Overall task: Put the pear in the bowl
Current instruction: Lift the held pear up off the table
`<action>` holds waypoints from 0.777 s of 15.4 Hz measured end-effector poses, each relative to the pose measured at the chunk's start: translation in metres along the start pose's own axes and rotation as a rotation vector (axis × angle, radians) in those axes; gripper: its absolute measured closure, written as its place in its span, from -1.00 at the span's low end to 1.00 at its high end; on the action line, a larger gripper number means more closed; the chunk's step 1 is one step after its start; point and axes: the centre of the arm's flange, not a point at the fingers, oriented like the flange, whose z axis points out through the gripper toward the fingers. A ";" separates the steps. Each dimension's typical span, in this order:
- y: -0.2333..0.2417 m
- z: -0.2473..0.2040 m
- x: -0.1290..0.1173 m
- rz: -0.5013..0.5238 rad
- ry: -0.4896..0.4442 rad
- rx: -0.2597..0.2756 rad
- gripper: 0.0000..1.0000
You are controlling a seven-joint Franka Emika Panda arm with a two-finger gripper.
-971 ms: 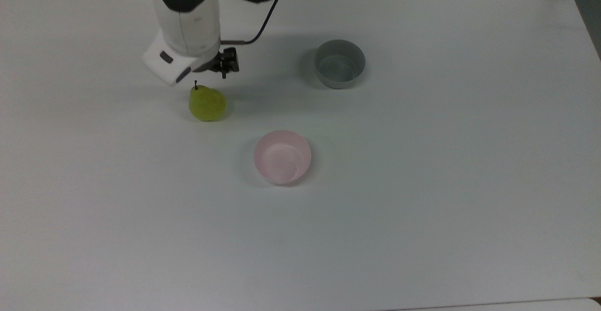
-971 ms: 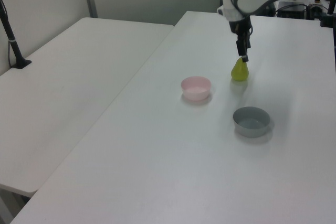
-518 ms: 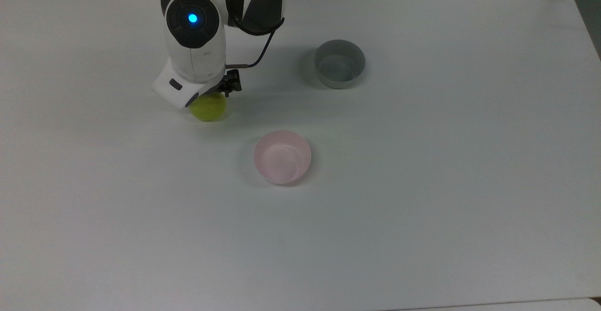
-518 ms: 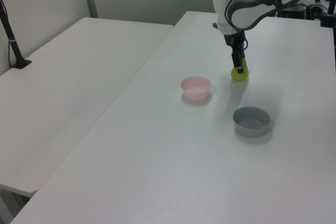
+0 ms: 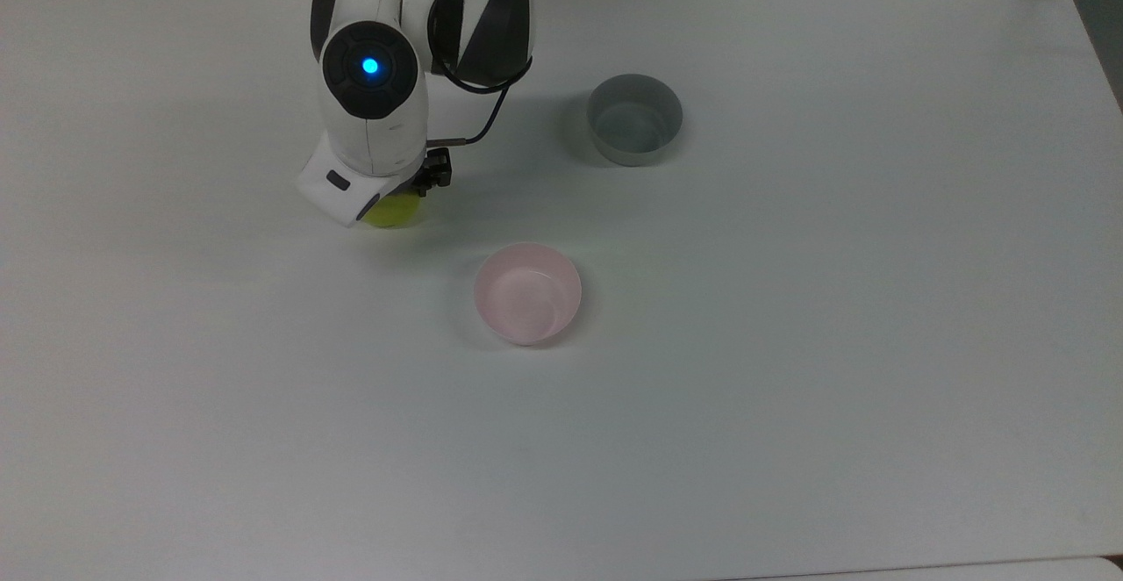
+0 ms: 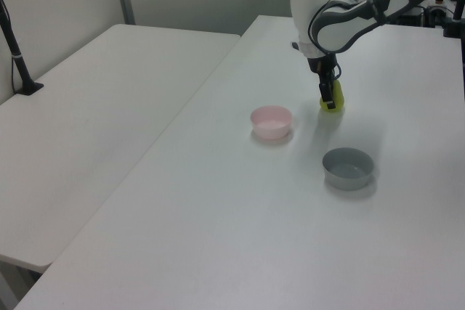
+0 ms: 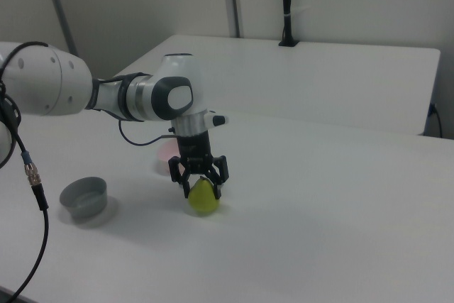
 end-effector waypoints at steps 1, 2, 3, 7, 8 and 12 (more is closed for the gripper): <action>0.000 -0.001 0.000 -0.003 0.003 -0.001 -0.69; 0.001 -0.004 0.000 -0.006 0.007 -0.002 -0.69; 0.002 -0.009 0.000 -0.006 0.016 -0.004 -0.68; 0.009 -0.057 -0.012 0.008 0.094 -0.012 -0.68; 0.011 -0.071 -0.018 0.012 0.114 -0.013 -0.68; 0.016 -0.119 -0.040 0.025 0.185 -0.018 -0.68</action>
